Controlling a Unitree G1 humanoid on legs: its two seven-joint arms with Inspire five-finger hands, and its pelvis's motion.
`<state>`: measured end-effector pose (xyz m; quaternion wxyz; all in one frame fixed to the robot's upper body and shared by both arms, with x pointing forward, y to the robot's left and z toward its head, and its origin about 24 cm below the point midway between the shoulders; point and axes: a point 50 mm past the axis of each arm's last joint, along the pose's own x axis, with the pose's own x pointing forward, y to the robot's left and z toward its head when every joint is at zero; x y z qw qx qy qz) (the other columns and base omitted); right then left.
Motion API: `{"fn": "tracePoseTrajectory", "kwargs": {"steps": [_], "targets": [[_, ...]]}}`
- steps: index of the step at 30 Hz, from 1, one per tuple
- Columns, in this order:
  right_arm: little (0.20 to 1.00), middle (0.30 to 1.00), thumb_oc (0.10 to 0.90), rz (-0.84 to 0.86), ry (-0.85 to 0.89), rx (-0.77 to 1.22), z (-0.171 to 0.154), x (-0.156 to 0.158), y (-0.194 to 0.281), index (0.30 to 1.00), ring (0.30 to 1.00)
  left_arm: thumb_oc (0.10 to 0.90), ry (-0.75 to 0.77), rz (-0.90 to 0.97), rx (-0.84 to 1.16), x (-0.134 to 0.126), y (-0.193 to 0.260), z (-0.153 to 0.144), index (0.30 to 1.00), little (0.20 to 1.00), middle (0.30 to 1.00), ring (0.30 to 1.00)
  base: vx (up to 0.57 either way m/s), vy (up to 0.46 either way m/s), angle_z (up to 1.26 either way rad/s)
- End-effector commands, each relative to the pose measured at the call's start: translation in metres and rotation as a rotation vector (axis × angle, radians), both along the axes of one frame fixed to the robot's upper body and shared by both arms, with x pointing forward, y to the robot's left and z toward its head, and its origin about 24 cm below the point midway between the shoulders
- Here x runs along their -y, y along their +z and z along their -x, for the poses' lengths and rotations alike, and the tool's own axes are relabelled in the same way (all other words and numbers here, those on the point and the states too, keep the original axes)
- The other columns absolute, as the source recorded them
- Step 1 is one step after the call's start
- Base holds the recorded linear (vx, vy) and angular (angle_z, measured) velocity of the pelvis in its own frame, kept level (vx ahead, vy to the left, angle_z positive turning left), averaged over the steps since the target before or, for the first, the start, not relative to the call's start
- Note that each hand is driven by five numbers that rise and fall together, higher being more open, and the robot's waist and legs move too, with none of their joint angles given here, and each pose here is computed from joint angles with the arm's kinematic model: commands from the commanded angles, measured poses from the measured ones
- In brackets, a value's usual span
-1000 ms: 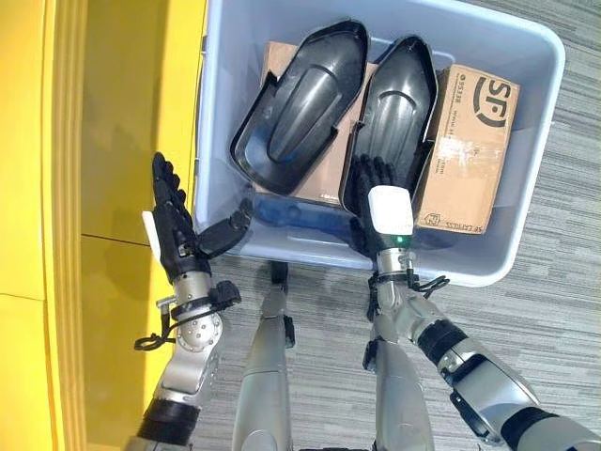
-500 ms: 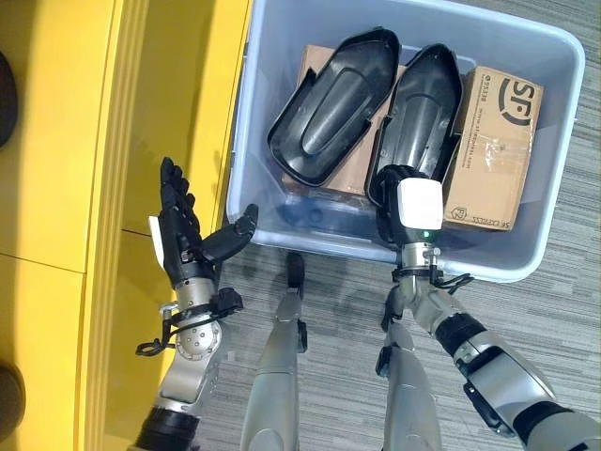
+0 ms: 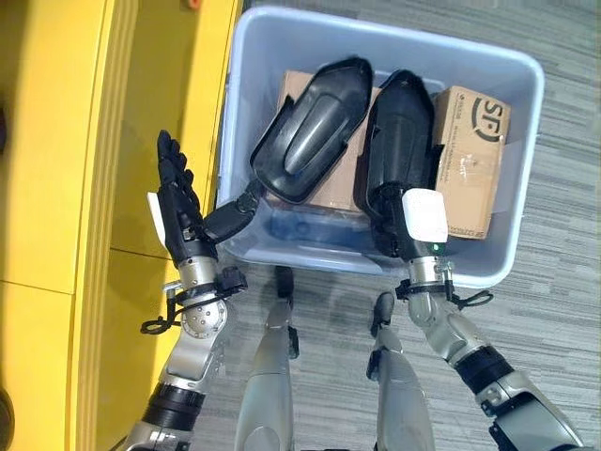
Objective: Move parts from the plastic box to the shelf.
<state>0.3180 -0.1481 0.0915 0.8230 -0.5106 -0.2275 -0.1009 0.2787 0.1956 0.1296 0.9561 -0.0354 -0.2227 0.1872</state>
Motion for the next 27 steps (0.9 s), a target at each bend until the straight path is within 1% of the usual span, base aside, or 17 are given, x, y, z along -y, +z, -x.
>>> {"fn": "tracePoseTrajectory", "kwargs": {"steps": [1,4,8,9,10,11,13,15,22,27], "targets": [[0.300,0.300,0.400,-0.093,0.017,0.107,0.004,0.013,0.029,0.300,0.300,0.900,0.033,-0.024,0.190,-0.008,0.034,0.008,1.000,1.000,1.000,1.000,-0.02,-0.028,-0.07],[0.300,0.300,0.400,-0.148,0.051,0.137,0.007,0.010,0.039,0.300,0.300,0.900,0.026,-0.013,0.176,-0.007,0.031,0.008,1.000,1.000,1.000,1.000,0.00,-0.030,-0.12],[0.300,0.300,0.400,-0.180,0.086,0.178,0.012,0.008,0.050,0.300,0.300,0.900,0.021,-0.026,0.161,-0.008,0.028,0.010,1.000,1.000,1.000,1.000,0.02,-0.035,-0.07],[0.300,0.300,0.400,-0.196,0.088,0.245,0.020,0.018,0.063,0.300,0.300,0.900,0.020,-0.035,0.196,-0.026,0.027,0.035,1.000,1.000,1.000,1.000,0.02,-0.043,-0.06],[0.300,0.300,0.400,-0.197,0.090,0.240,0.021,0.018,0.062,0.300,0.300,0.900,0.020,-0.034,0.191,-0.027,0.026,0.037,1.000,1.000,1.000,1.000,0.04,-0.057,-0.07],[0.300,0.300,0.400,-0.180,0.094,0.249,0.023,0.024,0.068,0.300,0.300,0.900,0.034,-0.024,0.263,-0.037,0.040,0.052,1.000,1.000,1.000,1.000,0.02,-0.023,-0.03],[0.300,0.300,0.400,-0.189,0.144,0.230,0.024,0.022,0.074,0.300,0.300,0.900,0.061,0.021,0.297,-0.055,0.046,0.063,1.000,1.000,1.000,1.000,0.03,-0.038,0.00],[0.300,0.300,0.400,-0.222,0.173,0.184,0.028,0.023,0.073,0.300,0.300,0.900,0.070,0.100,0.254,-0.063,0.035,0.062,1.000,1.000,1.000,1.000,0.03,-0.045,0.04],[0.300,0.300,0.400,-0.293,0.243,0.168,0.041,0.026,0.077,0.300,0.300,0.900,-0.012,0.183,0.140,-0.056,0.010,0.058,1.000,1.000,1.000,1.000,0.02,-0.061,-0.03],[0.300,0.300,0.400,-0.332,0.268,0.142,0.049,0.030,0.074,0.300,0.300,0.900,-0.022,0.186,0.051,-0.059,-0.007,0.059,1.000,1.000,1.000,1.000,0.01,-0.082,-0.08]]}}
